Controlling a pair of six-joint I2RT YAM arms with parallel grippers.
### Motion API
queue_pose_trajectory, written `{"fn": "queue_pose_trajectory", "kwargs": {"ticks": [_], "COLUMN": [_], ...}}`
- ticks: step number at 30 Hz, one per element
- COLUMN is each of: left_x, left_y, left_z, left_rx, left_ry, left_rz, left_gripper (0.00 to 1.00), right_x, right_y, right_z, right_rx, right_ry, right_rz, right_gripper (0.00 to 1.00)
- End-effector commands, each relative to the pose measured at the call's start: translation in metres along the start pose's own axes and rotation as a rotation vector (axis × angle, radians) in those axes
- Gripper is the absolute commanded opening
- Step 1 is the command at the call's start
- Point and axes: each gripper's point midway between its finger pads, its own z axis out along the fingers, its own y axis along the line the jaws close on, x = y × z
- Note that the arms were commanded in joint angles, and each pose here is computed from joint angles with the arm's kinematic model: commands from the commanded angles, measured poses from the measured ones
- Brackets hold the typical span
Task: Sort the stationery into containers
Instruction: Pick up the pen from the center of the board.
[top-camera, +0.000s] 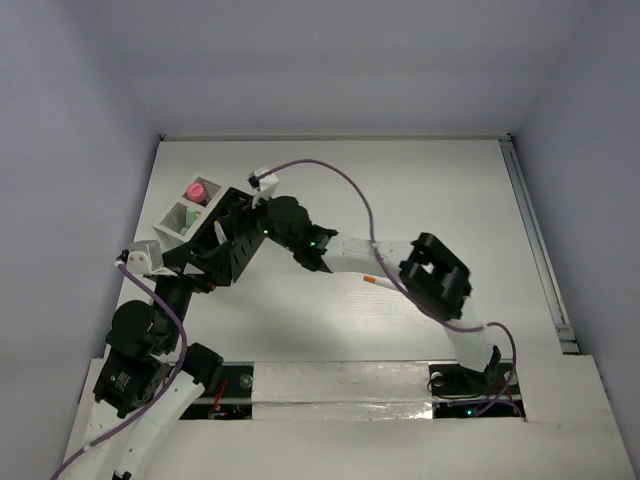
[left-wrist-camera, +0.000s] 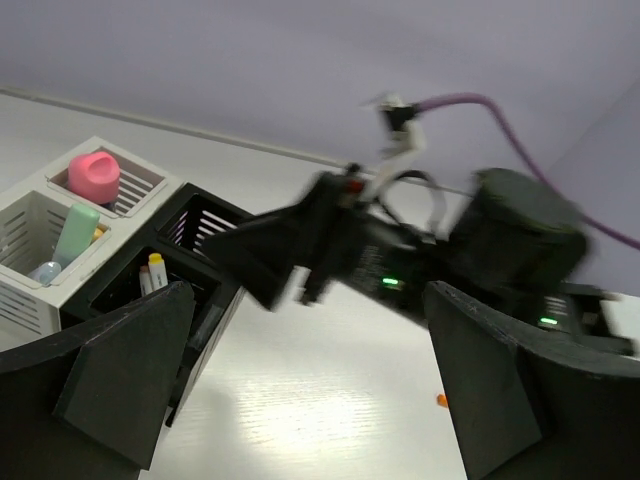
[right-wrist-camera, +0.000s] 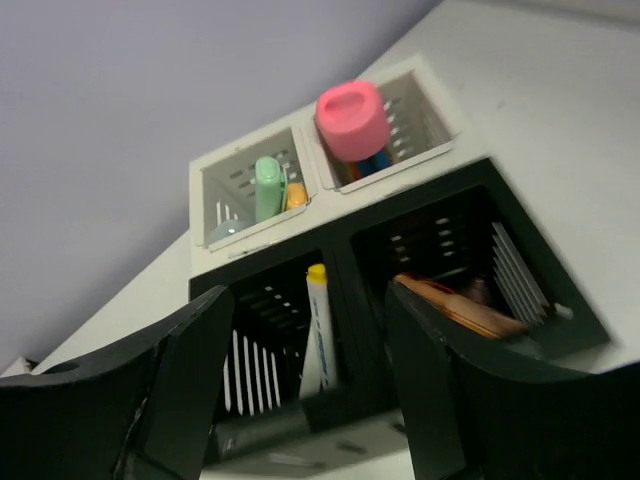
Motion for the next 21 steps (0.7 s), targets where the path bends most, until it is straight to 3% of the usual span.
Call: {"fn": "queue_pose_trajectory", "kwargs": {"ticks": [1,4,6,7,9,10,12,13,17,21], "left_x": [-0.008,-0.012,-0.014,-0.016,-0.018,-0.019,-0.02,-0.02,-0.023,-0.023], "left_y": [-0.005,-0.008,-0.01,-0.011,-0.012,-0.013,-0.014,-0.014,-0.016,-0.016], "left_z": [0.001,-0.002,-0.005,-0.007,-0.008,-0.01,-0.011,-0.011,-0.014,-0.015], "left_rx": [0.025,0.049,0.062,0.072,0.081,0.088,0.095,0.097,0.112,0.111], "left_ry": [-0.035,-0.049,-0.063,-0.07,-0.077,-0.085,-0.088,-0.09,-0.1,-0.101], "left_rz": [0.001,-0.005,-0.007,-0.01,-0.011,-0.015,-0.015,-0.015,-0.021,-0.023], "left_gripper": [0.99,0.99,0.99,0.99,0.99,0.99,0.99,0.99,0.99,0.99], "right_x": [-0.102,-0.046,-0.048,-0.009,-0.01,0.019,0.013,0.026,0.035,0.065], "right_y": [0.005,-0.048,-0.069,-0.087,-0.104,-0.114,-0.121,-0.14,-0.162,-0.176], "right_z": [-0.062,-0.109,-0.144,-0.168,-0.202,-0.232,-0.257,-0.287,-0.318,-0.336], "right_rx": [0.05,0.192,0.237,0.277,0.317,0.34,0.366,0.435,0.484,0.497], "right_ry": [-0.234,-0.064,0.001,0.17,0.26,0.441,0.542,0.683,0.847,1.039], "right_rz": [-0.065,-0.126,-0.12,-0.134,-0.131,-0.144,-0.159,-0.139,-0.057,-0.09], "right_gripper": [0.67,0.65,0.61,0.61,0.6,0.61,0.62,0.62,0.62,0.64]}}
